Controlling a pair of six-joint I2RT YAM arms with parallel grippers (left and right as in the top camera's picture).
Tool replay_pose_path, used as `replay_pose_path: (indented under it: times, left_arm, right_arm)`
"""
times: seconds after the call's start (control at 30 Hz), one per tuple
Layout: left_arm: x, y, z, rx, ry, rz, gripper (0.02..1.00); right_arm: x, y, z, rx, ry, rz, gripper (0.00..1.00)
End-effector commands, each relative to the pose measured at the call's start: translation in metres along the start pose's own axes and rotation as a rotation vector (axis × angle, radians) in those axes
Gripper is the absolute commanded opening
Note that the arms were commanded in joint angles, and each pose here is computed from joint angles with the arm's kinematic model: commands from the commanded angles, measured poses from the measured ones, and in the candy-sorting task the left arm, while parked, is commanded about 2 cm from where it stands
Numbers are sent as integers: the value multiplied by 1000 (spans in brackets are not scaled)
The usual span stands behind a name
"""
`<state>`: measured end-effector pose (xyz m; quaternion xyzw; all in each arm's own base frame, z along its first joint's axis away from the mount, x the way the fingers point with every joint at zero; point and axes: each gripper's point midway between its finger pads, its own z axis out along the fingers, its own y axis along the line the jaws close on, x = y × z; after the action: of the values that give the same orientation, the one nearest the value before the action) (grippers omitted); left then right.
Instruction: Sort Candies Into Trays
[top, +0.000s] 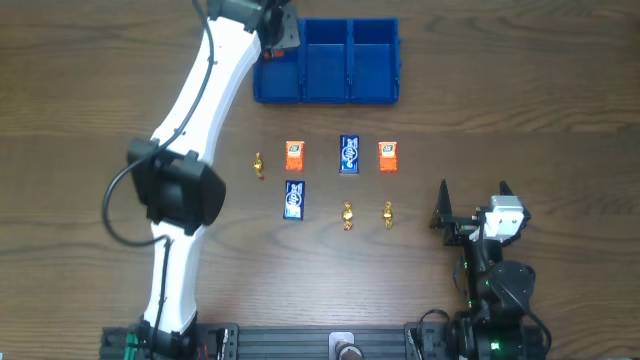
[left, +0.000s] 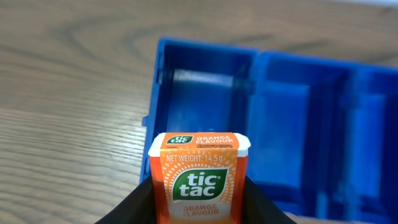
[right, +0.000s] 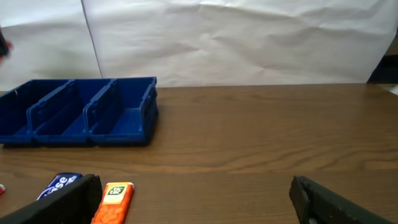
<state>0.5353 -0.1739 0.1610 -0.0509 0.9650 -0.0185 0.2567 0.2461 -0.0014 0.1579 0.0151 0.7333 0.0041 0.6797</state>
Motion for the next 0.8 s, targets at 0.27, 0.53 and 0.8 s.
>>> replay_pose_path:
  times: [0.27, 0.53, 0.8]
  left_arm:
    - [3, -5, 25, 53, 44, 37, 698]
    - [31, -30, -75, 146, -34, 75, 816]
    - [176, -15, -21, 52, 172, 89, 812]
  right_arm:
    - [1, 0, 0, -1, -1, -11, 998]
    - [1, 0, 0, -1, -1, -11, 998]
    - [1, 0, 0, -1, -1, -11, 998]
